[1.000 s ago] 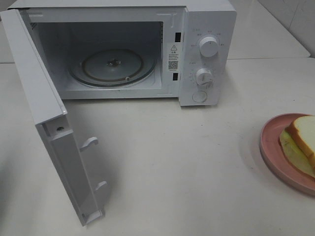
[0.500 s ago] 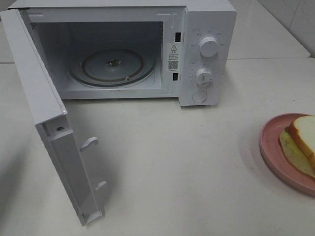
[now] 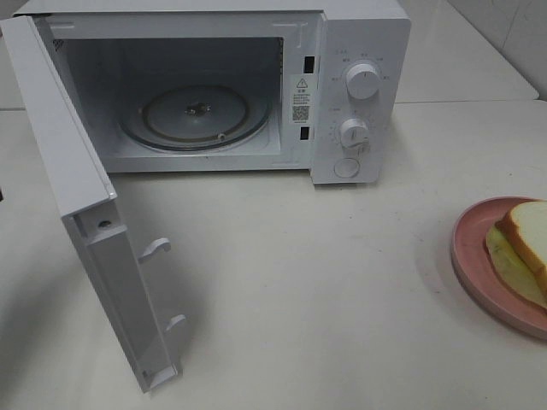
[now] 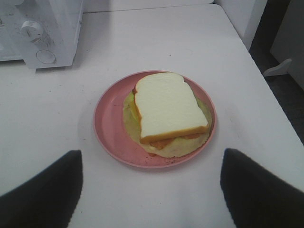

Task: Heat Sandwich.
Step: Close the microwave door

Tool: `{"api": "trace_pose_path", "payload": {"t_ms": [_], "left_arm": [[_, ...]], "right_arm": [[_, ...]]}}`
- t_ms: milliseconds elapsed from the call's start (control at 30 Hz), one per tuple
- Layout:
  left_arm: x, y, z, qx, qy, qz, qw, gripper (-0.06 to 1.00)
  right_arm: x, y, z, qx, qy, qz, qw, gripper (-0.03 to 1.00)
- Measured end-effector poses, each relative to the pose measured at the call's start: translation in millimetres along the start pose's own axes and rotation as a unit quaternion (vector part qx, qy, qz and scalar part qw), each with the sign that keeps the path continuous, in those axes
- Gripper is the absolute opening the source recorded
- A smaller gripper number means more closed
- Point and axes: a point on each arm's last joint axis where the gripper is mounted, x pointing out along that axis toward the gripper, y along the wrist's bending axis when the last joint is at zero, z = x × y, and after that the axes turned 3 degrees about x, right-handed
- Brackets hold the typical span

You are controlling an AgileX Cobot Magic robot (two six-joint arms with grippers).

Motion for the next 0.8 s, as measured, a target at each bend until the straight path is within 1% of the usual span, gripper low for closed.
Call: {"api": "trace_pose_path", "payload": {"t_ms": [33, 67, 167, 200, 300, 367, 400, 533, 600, 667, 733, 800], "left_arm": [[3.5, -3.0, -0.1, 0.001, 0.002, -0.009, 1.0, 0.0], [3.5, -3.0, -0.1, 0.001, 0.002, -0.009, 1.0, 0.0], [14.8, -14.7, -3.2, 0.007, 0.011, -0.031, 0.999, 0.0], [17.6, -17.3, -3.9, 0.009, 0.013, -0.033, 0.999, 0.0], [21.9, -20.3, -6.2, 0.001, 0.018, -0.025, 1.0, 0.0], [30.4, -27.7, -7.3, -0.006, 0.022, -0.019, 1.0, 0.0], [30.4, -27.7, -7.3, -0.006, 0.022, -0.019, 1.0, 0.0], [46.0, -45.0, -6.0, -0.002, 0.022, -0.023, 0.999, 0.0], [49.0, -48.3, -5.7, -0.001, 0.022, -0.024, 0.999, 0.0], [59.8, -60.3, -4.3, -0.004, 0.021, -0.027, 0.999, 0.0], [63.3, -63.7, -4.1, -0.007, 0.021, -0.025, 0.999, 0.0], [73.6, -72.6, -2.7, -0.012, 0.019, -0.019, 1.0, 0.0]], "right_arm": [[0.0, 0.0, 0.0, 0.0, 0.0, 0.0, 1.0, 0.77], [0.0, 0.0, 0.0, 0.0, 0.0, 0.0, 1.0, 0.77], [0.0, 0.0, 0.0, 0.0, 0.0, 0.0, 1.0, 0.77], [0.0, 0.0, 0.0, 0.0, 0.0, 0.0, 1.0, 0.77], [0.0, 0.0, 0.0, 0.0, 0.0, 0.0, 1.0, 0.77], [0.0, 0.0, 0.0, 0.0, 0.0, 0.0, 1.0, 0.77], [0.0, 0.0, 0.0, 0.0, 0.0, 0.0, 1.0, 0.77], [0.0, 0.0, 0.0, 0.0, 0.0, 0.0, 1.0, 0.77], [0.0, 0.0, 0.0, 0.0, 0.0, 0.0, 1.0, 0.77], [0.0, 0.0, 0.0, 0.0, 0.0, 0.0, 1.0, 0.77], [0.0, 0.0, 0.0, 0.0, 0.0, 0.0, 1.0, 0.77], [0.0, 0.0, 0.0, 0.0, 0.0, 0.0, 1.0, 0.77]]}}
